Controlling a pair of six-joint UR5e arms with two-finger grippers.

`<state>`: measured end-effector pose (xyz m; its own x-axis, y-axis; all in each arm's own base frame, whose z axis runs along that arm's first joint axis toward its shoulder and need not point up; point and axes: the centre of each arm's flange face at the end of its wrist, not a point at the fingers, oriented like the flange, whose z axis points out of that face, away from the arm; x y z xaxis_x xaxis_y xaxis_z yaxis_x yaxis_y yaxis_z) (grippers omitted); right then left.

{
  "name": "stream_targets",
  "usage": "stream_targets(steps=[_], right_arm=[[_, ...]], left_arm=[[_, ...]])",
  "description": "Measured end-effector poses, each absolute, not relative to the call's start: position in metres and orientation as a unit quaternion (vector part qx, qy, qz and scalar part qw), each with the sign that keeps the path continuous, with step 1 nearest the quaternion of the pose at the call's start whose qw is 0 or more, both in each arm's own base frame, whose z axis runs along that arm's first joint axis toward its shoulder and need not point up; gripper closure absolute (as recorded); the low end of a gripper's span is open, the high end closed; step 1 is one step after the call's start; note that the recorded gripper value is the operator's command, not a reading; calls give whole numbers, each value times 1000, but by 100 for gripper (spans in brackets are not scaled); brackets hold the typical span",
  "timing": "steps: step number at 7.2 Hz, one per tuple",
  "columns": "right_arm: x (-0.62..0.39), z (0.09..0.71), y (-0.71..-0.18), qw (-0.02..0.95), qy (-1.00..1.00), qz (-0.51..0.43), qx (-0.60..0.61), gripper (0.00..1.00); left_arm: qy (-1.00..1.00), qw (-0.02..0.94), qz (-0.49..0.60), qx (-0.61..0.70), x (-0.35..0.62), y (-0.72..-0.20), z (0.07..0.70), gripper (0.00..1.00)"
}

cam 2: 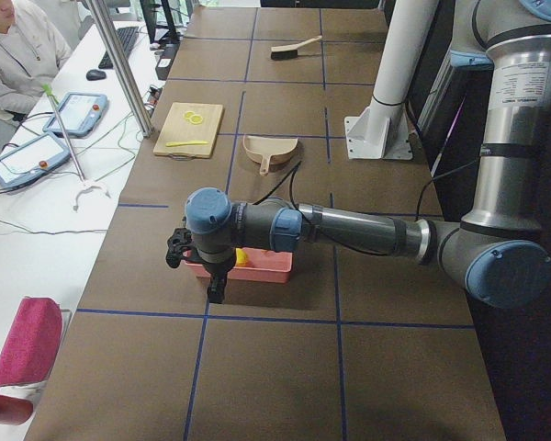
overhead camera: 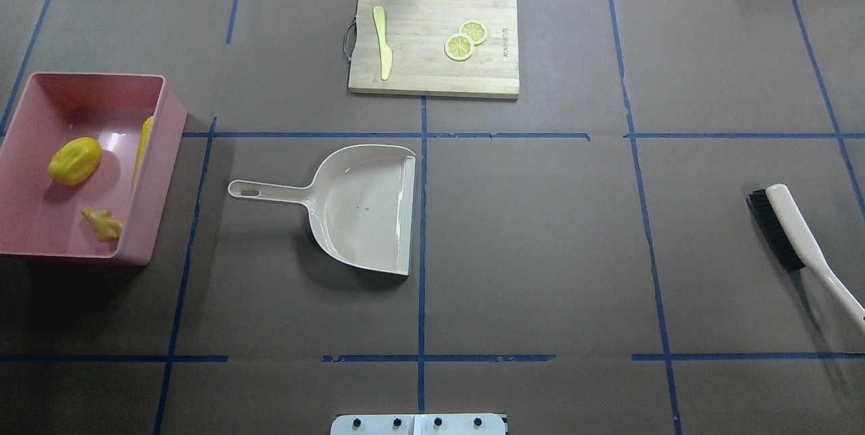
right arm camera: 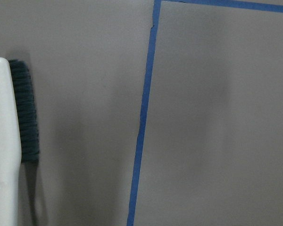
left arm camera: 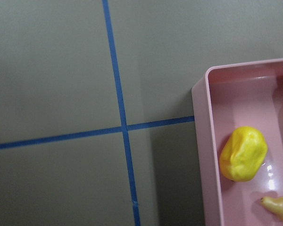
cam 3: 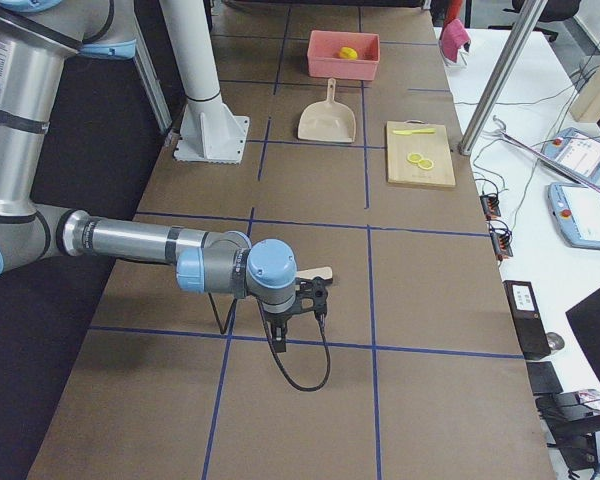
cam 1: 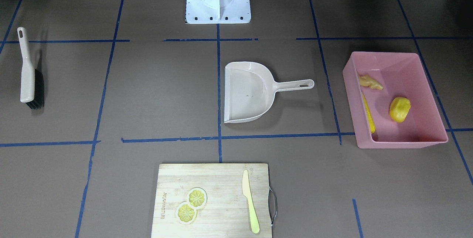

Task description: Sweep and dump trash into bin

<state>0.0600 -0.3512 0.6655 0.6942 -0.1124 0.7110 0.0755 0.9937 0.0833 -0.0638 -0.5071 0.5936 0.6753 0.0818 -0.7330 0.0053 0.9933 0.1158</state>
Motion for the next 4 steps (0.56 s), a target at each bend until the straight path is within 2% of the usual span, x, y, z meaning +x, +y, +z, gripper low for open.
stream_targets(steps=[4], right_arm=[[60,663,-359,920,-386,-52,28,0]], left_arm=[[389,917,41,77,-61,-498,583,0]])
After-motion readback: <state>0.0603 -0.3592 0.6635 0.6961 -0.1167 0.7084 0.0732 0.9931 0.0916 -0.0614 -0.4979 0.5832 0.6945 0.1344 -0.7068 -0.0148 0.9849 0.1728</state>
